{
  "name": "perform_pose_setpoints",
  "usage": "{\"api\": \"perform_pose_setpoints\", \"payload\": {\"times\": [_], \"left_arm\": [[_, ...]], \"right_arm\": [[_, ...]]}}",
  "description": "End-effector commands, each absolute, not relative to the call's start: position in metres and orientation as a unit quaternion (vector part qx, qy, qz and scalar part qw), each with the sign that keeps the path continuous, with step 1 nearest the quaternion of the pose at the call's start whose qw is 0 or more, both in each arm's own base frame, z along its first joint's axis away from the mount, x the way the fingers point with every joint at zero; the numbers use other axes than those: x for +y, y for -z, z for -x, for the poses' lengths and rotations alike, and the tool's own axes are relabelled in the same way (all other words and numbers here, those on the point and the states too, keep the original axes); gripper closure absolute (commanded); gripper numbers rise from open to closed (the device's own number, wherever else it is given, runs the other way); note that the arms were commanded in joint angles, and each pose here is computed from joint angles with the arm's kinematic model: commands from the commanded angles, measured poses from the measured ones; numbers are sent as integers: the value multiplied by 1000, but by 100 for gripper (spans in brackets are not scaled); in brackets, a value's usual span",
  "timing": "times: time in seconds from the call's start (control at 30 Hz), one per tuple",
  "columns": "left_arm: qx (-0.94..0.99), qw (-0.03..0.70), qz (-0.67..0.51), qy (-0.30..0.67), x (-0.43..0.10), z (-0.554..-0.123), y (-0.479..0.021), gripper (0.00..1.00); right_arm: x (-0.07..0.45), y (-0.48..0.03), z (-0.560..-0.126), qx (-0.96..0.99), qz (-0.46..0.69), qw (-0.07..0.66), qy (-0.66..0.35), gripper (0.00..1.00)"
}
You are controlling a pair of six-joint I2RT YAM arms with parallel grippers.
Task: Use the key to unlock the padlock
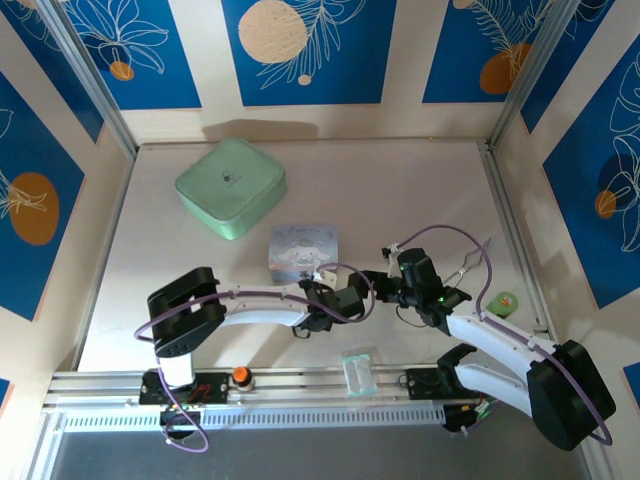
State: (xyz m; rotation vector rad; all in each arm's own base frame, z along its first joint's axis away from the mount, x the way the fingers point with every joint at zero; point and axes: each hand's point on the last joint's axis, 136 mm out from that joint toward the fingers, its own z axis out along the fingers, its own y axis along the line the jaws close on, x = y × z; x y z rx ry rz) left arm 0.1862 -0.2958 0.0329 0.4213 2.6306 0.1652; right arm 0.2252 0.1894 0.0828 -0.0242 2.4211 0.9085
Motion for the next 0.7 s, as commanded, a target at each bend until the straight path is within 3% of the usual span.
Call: {"api": "perform_pose_setpoints", "payload": {"times": [0.0, 0.1, 0.17, 0.23, 0.43, 0.47, 0.67], "left_arm": [[960, 234, -150, -44, -301, -183, -37, 69], [958, 241, -148, -42, -300, -185, -43, 68], [956, 253, -145, -37, -297, -187, -51, 62], [955, 262, -135, -22, -293, -191, -60, 52], [944, 306, -94, 79, -284, -202, -99, 4], [940, 315, -87, 99, -282, -204, -106, 1], [922, 334, -59, 187, -263, -216, -133, 1]], "right_arm": [[186, -84, -226, 899, 1, 280, -338, 1], [186, -85, -225, 898, 2, 281, -338, 1], [185, -87, -225, 898, 3, 283, -338, 1], [184, -88, -224, 898, 3, 283, -337, 1], [190, -99, -223, 896, 11, 271, -352, 1], [191, -100, -222, 897, 12, 267, -351, 1], [205, -98, -215, 919, 23, 265, -290, 1]]}}
